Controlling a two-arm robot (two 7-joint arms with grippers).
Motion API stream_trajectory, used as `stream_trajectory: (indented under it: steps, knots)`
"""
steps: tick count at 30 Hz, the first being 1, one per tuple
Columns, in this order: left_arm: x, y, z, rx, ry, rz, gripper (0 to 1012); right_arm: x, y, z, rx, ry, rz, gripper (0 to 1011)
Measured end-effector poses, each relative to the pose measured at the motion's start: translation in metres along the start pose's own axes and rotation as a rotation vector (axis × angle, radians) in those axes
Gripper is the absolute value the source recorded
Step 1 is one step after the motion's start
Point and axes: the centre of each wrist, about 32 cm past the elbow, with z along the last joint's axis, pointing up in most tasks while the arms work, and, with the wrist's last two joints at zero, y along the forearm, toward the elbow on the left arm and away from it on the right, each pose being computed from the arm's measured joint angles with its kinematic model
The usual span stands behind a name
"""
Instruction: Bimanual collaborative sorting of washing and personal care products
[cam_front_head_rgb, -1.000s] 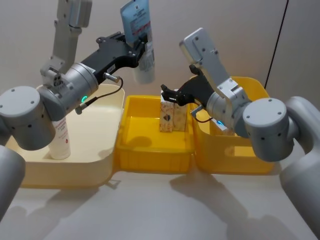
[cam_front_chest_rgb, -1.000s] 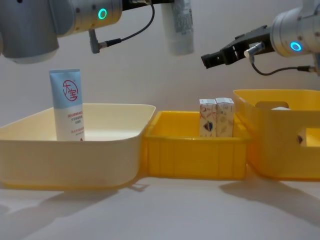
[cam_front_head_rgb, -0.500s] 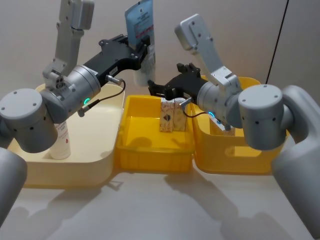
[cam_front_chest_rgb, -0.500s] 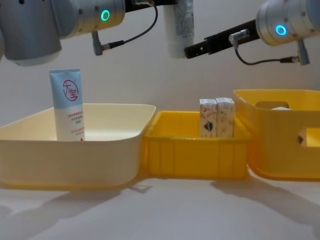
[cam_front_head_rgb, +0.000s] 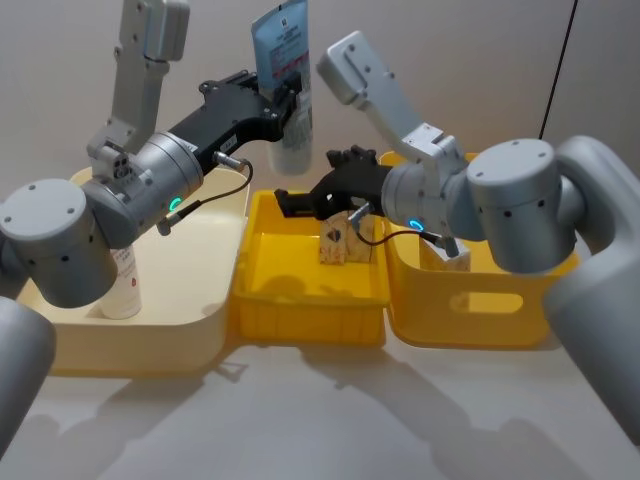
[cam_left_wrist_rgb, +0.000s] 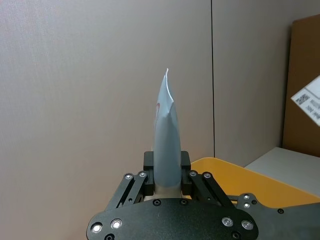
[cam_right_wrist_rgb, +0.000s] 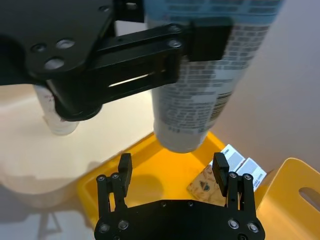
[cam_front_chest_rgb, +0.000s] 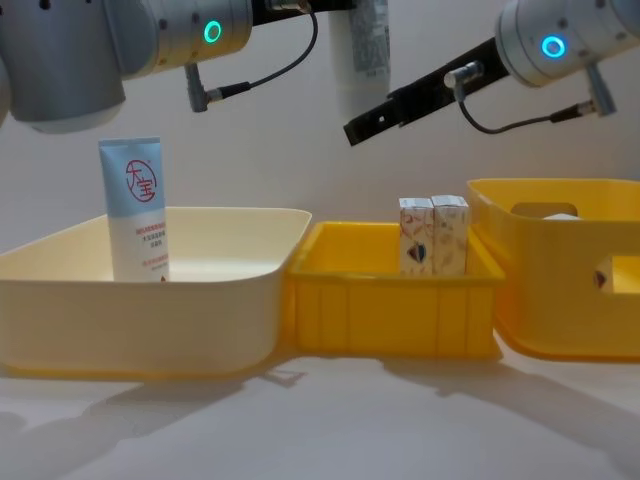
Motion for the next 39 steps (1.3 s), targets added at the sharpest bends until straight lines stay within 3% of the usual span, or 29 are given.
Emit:
stream_trajectory:
  steps: [11, 27, 39]
  knots:
    - [0.0000, -0.0003, -0.0010, 0.003, 0.003, 0.003, 286, 0.006, -0.001, 0.008, -0.048, -0.035, 0.046, 1001]
    - [-0.0006, 0.0011, -0.0051, 0.018, 0.014, 0.007, 286, 0.018, -0.009, 0.021, -0.010, 0.003, 0.004, 1001]
    - [-0.0021, 0.0019, -0.0074, 0.025, 0.019, 0.005, 286, 0.016, -0.006, 0.027, 0.004, 0.031, 0.022, 1001]
